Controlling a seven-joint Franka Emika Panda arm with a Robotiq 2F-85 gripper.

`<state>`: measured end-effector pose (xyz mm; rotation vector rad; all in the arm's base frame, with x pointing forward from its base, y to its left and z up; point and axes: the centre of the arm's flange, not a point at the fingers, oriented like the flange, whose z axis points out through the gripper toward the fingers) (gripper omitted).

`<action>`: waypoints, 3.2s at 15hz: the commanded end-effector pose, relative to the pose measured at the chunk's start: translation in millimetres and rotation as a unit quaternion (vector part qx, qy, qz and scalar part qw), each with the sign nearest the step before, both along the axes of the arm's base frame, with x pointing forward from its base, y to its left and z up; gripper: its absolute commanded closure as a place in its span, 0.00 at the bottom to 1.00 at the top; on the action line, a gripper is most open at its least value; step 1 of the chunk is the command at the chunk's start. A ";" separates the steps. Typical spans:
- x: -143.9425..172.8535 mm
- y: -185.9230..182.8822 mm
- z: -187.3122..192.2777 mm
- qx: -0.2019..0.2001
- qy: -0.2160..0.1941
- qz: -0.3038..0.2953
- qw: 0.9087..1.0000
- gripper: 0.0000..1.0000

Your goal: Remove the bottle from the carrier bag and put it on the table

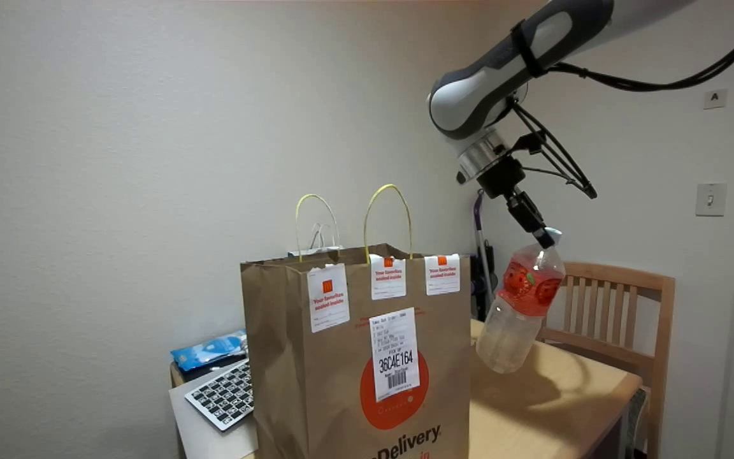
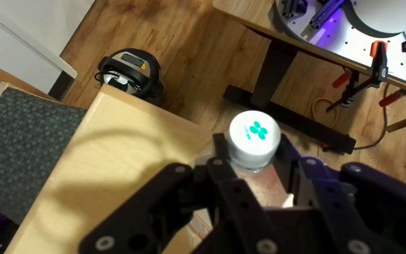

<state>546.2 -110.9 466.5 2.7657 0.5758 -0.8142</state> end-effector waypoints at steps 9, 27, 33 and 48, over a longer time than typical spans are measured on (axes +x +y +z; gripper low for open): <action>21.9 -6.4 -31.5 0.000 0.042 0.000 0.999 0.89; 87.9 -24.1 -101.9 -0.018 0.104 0.013 0.994 0.80; 91.7 -28.0 -102.3 -0.015 0.110 0.011 0.994 0.33; 86.1 -0.3 18.2 -0.064 -0.012 0.023 0.998 0.00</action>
